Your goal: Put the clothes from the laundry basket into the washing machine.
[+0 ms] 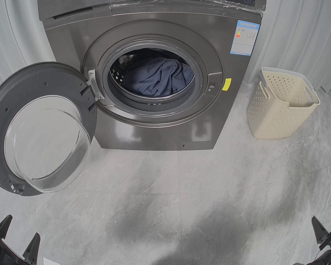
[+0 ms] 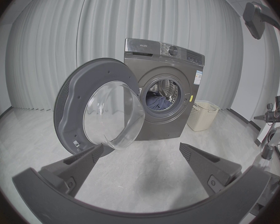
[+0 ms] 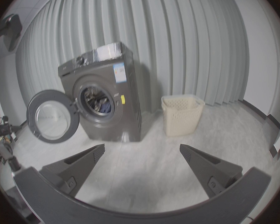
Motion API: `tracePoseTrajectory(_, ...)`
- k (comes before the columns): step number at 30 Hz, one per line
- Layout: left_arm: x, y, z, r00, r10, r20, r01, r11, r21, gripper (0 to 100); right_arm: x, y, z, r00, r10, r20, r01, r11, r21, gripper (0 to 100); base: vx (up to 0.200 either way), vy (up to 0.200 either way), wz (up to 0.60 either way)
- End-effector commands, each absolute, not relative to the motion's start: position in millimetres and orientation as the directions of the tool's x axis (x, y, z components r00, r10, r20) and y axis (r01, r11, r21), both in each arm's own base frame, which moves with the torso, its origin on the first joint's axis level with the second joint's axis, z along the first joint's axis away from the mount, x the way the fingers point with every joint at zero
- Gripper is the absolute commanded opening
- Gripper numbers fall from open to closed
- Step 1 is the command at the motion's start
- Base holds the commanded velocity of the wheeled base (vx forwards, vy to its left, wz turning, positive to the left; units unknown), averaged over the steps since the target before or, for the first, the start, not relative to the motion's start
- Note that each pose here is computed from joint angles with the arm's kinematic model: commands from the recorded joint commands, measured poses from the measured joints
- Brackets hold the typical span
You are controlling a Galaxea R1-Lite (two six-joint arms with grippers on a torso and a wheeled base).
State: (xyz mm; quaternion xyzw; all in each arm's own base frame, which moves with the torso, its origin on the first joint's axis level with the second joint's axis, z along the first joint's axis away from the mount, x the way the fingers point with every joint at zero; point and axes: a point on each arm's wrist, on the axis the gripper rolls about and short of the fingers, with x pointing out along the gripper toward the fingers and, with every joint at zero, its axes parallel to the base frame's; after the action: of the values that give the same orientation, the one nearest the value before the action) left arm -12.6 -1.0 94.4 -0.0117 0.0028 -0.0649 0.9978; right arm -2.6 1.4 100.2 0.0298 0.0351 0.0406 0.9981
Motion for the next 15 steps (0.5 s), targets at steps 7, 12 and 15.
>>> tracePoseTrajectory(7, -22.8, 0.4, 75.3, 1.0, 0.018, -0.006, -0.018, 1.0, 0.002, 100, -22.8, 0.7, 75.6, 0.999, 0.04, 0.002, -0.04, 0.999, -0.025, 100, 0.0, 0.0, 0.0)
tracePoseTrajectory(12, -22.9, 0.4, 75.7, 1.0, 0.017, -0.005, -0.017, 1.0, 0.003, 100, -22.8, 1.0, 75.8, 0.998, 0.055, 0.003, -0.055, 0.998, -0.022, 100, 0.0, 0.12, 0.0)
tracePoseTrajectory(15, -22.9, 0.4, 75.6, 1.0, 0.015, -0.006, -0.015, 1.0, -0.011, 100, -22.8, 1.0, 75.8, 0.999, 0.054, 0.003, -0.054, 0.998, -0.023, 100, 0.0, 0.2, 0.0)
